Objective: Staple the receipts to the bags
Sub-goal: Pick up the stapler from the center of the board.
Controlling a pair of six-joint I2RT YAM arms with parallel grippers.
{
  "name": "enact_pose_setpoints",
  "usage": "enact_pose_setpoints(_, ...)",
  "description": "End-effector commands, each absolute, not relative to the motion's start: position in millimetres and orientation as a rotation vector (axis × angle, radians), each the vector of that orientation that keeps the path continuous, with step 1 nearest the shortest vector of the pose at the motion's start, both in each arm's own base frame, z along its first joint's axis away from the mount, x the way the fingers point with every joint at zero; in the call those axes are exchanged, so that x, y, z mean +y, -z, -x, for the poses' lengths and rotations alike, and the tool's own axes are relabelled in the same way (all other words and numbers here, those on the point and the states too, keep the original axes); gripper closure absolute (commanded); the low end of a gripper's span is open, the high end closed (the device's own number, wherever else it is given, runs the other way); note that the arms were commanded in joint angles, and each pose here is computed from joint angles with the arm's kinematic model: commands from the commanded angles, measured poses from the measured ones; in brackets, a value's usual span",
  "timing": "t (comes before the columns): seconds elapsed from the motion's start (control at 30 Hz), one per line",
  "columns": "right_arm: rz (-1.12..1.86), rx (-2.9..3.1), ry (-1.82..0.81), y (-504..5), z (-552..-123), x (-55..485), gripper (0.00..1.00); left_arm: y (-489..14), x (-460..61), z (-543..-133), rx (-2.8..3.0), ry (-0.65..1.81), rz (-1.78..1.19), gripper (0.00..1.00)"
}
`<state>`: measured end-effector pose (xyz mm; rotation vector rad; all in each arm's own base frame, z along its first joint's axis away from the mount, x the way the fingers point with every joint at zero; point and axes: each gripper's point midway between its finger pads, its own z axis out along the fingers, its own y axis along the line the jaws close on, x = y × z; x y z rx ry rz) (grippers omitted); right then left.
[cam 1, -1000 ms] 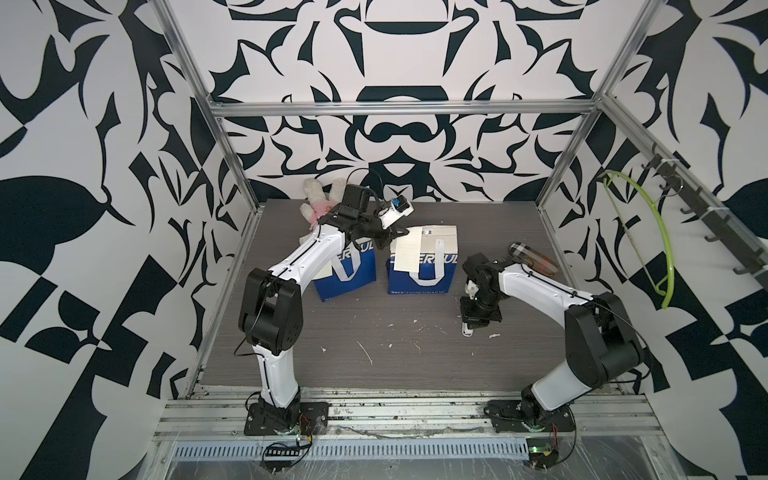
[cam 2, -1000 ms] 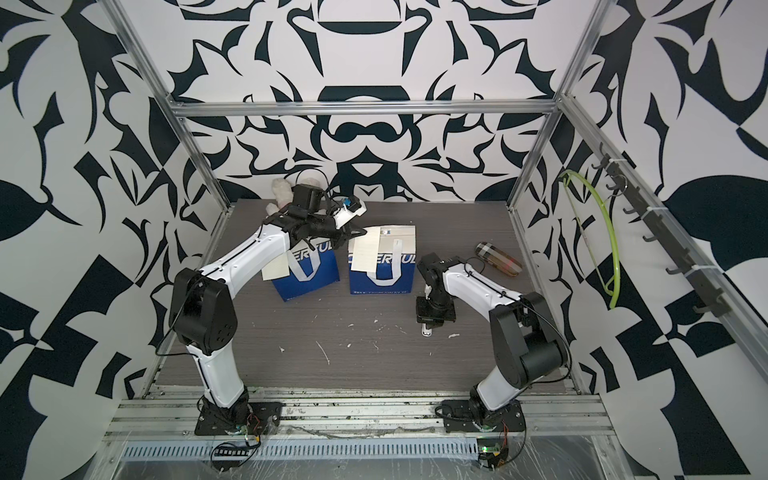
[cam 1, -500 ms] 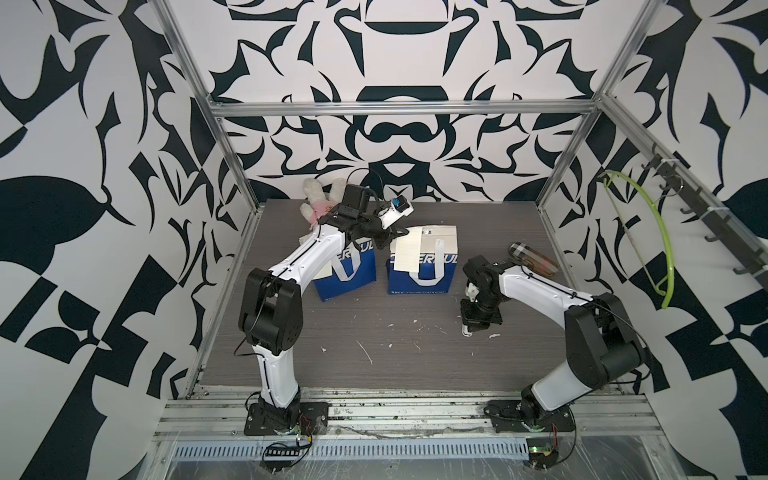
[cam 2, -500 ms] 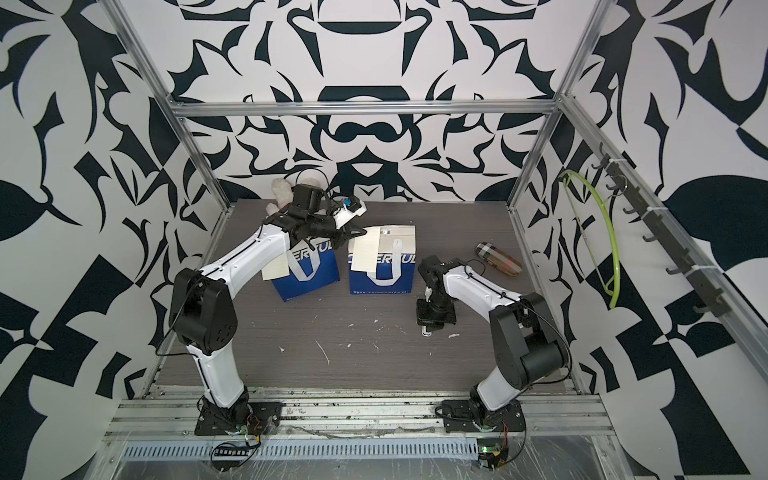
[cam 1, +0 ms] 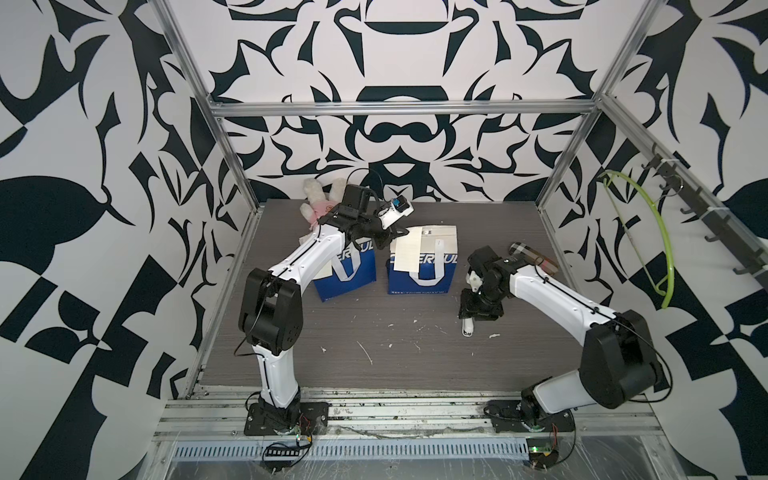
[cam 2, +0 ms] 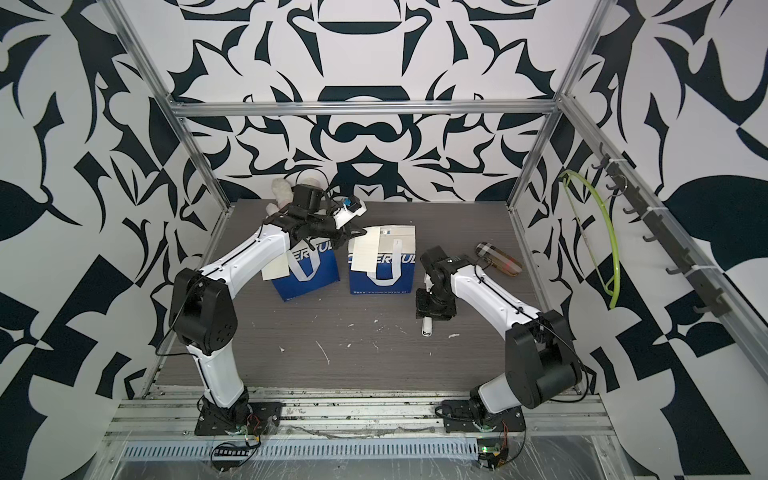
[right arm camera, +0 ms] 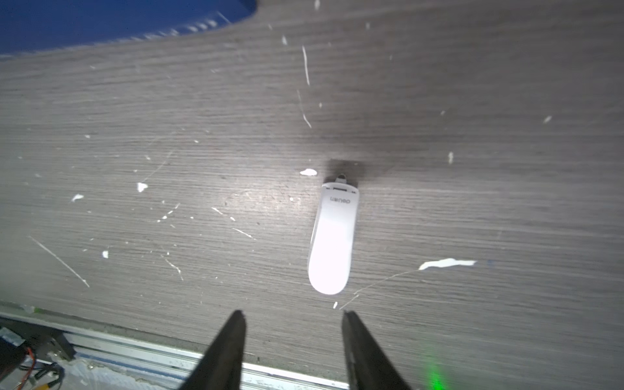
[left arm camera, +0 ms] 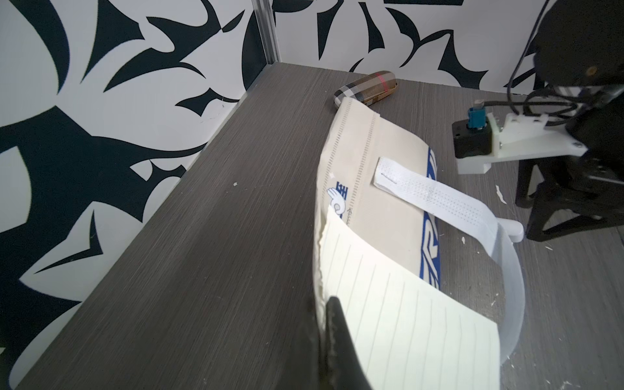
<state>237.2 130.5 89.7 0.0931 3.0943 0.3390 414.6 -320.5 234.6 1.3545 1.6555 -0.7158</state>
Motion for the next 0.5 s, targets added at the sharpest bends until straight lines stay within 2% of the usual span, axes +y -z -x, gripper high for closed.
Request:
enact_pose_setpoints(0.0, -0.120, 3.110, -0.225, -90, -234, 119, 0.48, -221, -317, -408, 1.719, 0.731, -1.367, 1.00)
enact_pose_setpoints(0.33, -0.097, 3.126, -0.158, -49, -257, 122, 0.49, -219, -316, -406, 1.723, 0.733, -1.371, 1.00)
enact_pose_setpoints(0.47, -0.083, 3.155, -0.136, -37, -261, 126, 0.56, -218, -316, -407, 1.728, 0.733, -1.370, 1.00)
